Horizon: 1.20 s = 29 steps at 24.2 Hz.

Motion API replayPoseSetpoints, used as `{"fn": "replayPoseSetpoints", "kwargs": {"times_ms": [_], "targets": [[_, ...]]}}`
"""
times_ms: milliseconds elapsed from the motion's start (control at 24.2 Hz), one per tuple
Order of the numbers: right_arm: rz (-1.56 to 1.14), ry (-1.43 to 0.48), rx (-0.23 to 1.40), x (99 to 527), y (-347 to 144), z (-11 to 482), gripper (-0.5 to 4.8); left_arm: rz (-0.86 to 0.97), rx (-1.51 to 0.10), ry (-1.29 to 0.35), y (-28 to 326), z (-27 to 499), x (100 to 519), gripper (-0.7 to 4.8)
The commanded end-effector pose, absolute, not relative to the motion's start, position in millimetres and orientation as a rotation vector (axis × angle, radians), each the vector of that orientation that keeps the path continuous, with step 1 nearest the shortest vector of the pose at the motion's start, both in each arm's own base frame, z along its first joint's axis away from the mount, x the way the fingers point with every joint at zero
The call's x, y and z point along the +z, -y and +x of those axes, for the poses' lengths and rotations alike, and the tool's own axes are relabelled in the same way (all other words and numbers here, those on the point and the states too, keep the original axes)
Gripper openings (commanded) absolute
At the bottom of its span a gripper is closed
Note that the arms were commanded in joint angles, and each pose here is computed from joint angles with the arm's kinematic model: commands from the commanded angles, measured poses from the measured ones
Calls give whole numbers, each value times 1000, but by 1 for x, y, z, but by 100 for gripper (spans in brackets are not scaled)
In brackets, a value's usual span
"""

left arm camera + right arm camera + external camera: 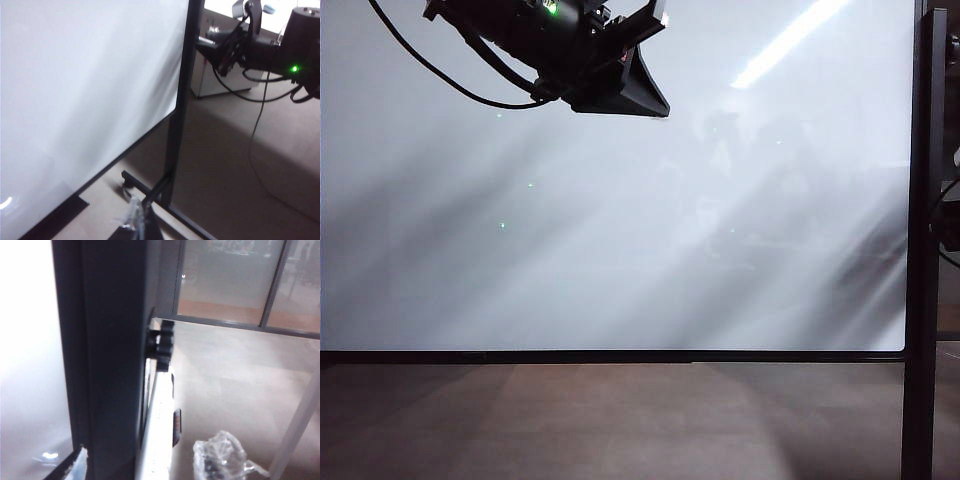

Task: Reach to the right to find the marker pen, pick it up, and write the number 5 on the whiteboard.

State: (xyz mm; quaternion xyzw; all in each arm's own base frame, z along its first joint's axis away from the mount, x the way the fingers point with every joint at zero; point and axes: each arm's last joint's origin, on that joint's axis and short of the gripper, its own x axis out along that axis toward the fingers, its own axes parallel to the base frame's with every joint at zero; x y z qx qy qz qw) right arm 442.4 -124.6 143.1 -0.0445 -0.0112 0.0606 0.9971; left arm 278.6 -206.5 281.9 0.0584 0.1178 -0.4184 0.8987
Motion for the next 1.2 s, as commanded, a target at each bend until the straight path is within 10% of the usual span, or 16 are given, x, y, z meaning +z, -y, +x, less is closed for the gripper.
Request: {"fn": "replayPoseSetpoints", "kwargs": {"times_ms": [41,909,1199], "targets": [[-90,46,125,147,122,443,268,120,-871,-261,206,278,281,-5],[-86,38,71,143,122,445,196,124,-872,-286,206,278,279,-5],[-88,42,71,143,122,445,2,128,-872,-306,205,277,278,-5]]}}
